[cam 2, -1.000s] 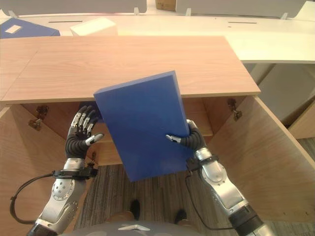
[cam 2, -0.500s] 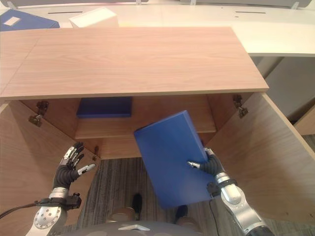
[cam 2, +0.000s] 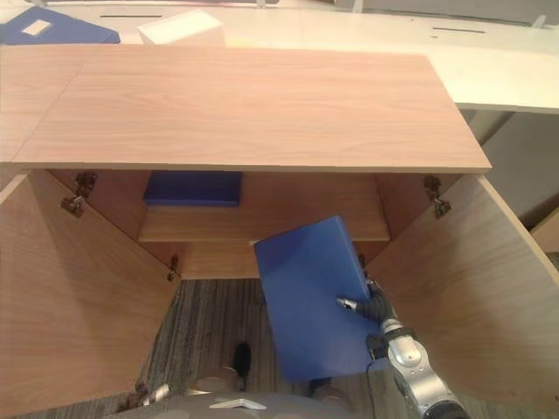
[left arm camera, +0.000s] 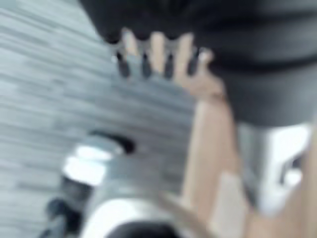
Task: Put the empty folder in the office cabinet
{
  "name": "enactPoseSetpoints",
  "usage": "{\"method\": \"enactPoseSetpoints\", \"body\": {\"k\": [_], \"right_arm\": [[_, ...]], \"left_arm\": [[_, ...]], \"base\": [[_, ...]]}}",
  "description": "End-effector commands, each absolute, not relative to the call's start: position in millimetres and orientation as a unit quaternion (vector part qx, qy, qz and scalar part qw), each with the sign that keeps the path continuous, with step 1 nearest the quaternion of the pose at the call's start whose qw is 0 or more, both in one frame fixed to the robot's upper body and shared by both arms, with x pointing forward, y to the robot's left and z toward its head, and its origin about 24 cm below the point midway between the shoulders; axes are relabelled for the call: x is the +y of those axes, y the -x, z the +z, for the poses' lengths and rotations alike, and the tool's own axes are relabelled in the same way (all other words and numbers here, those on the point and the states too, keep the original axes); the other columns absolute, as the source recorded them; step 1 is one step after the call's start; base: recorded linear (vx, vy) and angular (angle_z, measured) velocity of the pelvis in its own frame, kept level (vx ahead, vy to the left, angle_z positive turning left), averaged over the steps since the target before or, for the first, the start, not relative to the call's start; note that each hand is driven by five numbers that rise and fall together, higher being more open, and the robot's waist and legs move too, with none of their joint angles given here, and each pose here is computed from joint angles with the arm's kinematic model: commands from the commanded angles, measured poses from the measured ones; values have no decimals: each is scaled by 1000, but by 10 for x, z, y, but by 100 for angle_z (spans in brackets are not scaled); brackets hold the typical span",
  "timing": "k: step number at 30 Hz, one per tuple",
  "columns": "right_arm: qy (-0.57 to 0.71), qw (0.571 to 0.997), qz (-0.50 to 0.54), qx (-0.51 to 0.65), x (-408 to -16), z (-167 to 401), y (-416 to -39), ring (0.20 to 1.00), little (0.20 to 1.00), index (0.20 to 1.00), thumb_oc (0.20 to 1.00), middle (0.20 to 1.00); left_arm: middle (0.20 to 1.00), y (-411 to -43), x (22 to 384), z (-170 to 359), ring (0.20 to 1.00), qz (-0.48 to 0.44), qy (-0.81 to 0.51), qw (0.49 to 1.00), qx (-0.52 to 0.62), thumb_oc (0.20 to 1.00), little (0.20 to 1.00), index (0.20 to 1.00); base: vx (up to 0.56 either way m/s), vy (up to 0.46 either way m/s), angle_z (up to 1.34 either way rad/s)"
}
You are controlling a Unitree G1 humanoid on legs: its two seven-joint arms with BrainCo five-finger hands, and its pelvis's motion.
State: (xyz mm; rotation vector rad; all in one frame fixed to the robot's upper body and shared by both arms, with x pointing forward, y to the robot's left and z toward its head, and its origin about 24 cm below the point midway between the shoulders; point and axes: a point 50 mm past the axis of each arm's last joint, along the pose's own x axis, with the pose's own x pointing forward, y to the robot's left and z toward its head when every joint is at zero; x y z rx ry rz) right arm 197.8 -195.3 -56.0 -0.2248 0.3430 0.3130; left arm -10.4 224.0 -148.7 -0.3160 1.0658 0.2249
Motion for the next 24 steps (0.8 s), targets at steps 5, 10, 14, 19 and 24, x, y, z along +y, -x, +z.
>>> {"method": "enactPoseSetpoints", "body": {"k": [5,10,14,19,24], "right_arm": [[108,982,153,16,-1996,85,-2577,200,200,200,200,200],[98,987,127,-5,-2045,225,-2786,200,200,200,200,200],[98,988,122,-10,-2051,263,-2850,200,200,200,200,200],[102,987,120,16,-1990,164,-2851,200,200,200,200,200],[101,988,107,48,-2001,38,-2797,200,200,200,200,200]], "left_arm": [[1000,-143,2375,-1458,1000,33,102,864,492,1000,1000,1000],[1000,-355,2364,-1471,1000,-1,90,871,482,1000,1000,1000],[1000,-423,2363,-1476,1000,-1,81,876,475,1000,1000,1000],[1000,-522,2428,-1489,1000,40,85,871,482,1000,1000,1000],[1000,-392,2364,-1540,1000,49,87,858,504,1000,1000,1000]], "base": [[27,179,-12],[-43,130,-7],[-15,52,-11],[194,28,-23],[290,-26,0]]}}
